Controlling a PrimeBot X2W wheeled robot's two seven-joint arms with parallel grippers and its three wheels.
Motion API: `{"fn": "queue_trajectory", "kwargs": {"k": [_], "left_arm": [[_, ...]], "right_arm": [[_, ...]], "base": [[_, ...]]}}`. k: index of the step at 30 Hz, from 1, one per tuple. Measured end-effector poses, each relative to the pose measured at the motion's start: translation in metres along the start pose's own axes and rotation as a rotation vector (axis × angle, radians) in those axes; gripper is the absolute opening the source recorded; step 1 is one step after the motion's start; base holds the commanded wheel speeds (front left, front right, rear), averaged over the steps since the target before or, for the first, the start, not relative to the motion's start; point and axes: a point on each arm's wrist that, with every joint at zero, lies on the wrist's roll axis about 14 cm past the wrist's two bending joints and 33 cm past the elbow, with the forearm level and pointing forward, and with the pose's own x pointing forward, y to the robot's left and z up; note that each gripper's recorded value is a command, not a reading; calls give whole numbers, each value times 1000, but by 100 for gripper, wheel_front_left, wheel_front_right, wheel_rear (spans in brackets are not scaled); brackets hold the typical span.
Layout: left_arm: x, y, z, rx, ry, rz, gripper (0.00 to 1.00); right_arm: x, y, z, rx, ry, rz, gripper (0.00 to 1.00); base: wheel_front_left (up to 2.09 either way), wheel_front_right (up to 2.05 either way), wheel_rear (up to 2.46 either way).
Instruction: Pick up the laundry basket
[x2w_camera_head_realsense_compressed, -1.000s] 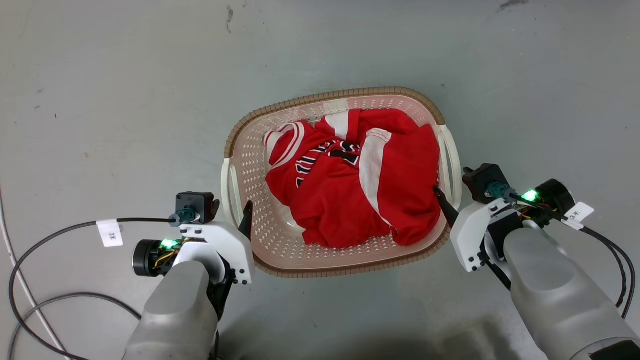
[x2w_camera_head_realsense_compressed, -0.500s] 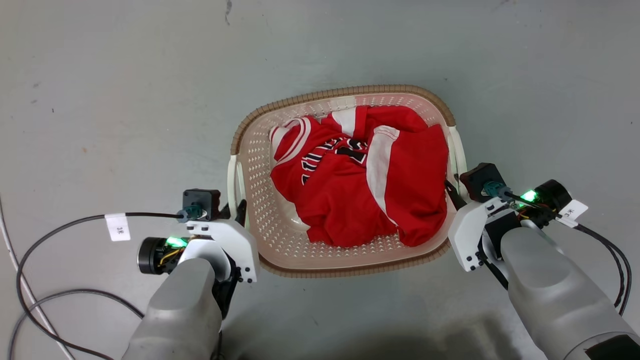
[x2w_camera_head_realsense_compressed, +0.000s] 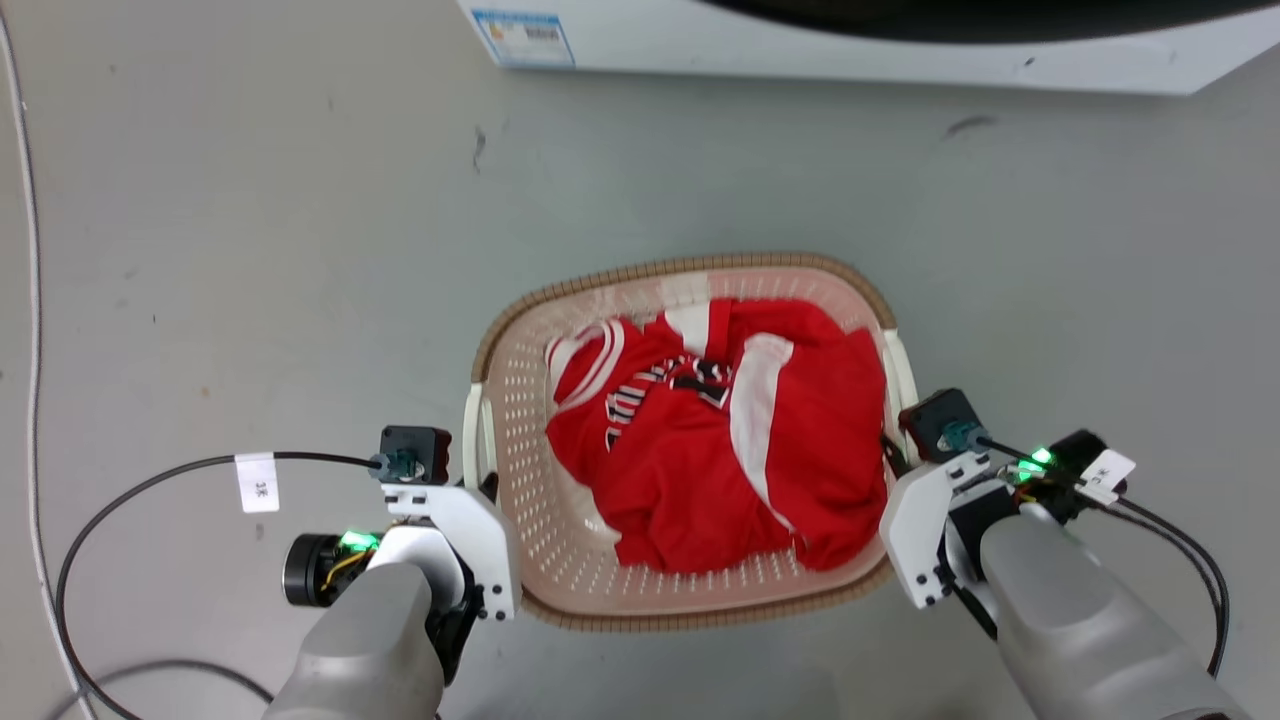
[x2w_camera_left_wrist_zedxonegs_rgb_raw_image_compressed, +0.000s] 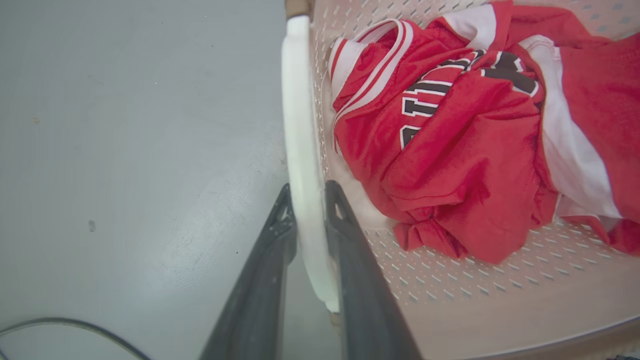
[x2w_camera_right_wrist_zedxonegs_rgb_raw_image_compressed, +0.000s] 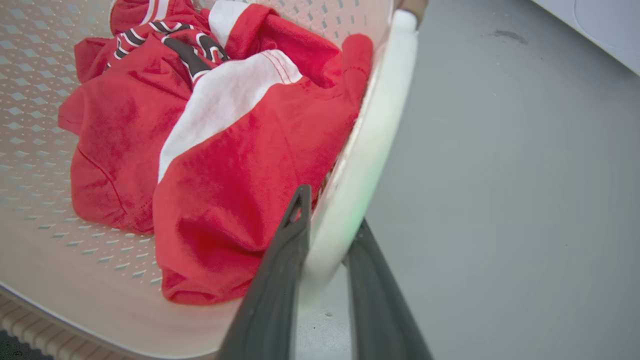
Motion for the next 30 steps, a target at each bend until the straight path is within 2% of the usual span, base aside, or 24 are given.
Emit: {"fn": "queue_trajectory", "kwargs": {"k": [17,30], "left_arm": [[-58,-15,22,57,-11,-36,0],[-91,-26,26,96,-23,-64,0]], "right_arm": [[-70,14,17,18,12,-56,0],[-109,23,16,35,2,-92,0]], "base": [[0,0,0],[0,0,0]]}}
